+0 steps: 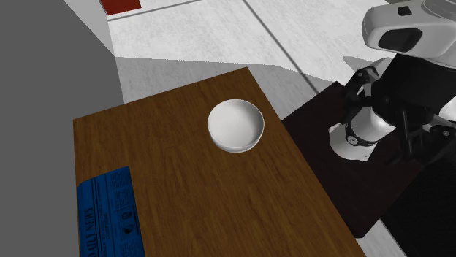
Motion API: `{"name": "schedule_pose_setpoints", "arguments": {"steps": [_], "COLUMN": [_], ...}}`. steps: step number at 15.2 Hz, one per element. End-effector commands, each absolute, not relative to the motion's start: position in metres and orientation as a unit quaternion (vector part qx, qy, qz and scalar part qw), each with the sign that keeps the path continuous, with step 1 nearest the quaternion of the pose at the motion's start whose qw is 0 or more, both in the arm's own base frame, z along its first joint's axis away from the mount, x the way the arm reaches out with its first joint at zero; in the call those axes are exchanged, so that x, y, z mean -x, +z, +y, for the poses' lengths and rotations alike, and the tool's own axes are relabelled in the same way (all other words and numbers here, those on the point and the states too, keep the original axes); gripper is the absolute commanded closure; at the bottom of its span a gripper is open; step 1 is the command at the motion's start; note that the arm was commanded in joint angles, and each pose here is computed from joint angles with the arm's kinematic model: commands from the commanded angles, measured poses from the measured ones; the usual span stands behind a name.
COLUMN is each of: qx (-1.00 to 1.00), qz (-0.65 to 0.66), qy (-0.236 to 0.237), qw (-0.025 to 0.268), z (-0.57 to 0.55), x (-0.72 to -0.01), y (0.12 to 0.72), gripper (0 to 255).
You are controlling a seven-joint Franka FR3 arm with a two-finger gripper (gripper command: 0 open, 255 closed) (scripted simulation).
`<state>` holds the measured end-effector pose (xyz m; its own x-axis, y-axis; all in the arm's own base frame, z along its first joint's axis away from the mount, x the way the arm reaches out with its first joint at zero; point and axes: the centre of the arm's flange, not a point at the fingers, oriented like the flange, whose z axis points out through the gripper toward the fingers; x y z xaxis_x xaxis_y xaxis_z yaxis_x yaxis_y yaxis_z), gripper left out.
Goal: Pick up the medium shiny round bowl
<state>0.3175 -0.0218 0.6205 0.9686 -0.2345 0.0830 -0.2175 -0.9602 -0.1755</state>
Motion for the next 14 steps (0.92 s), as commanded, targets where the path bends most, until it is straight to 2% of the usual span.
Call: {"name": "schedule_pose_setpoints", "arguments": {"steps": [1,14], "qx": [0.989,0.992], "qz": [0.114,0.122], "qy": [-0.052,-0.031], "qw": [0.083,0.02], "z": [-0.022,-0.098], "x": [-0.318,-0.365], "y": [0.62,0.486], "gripper": [0,0]}}
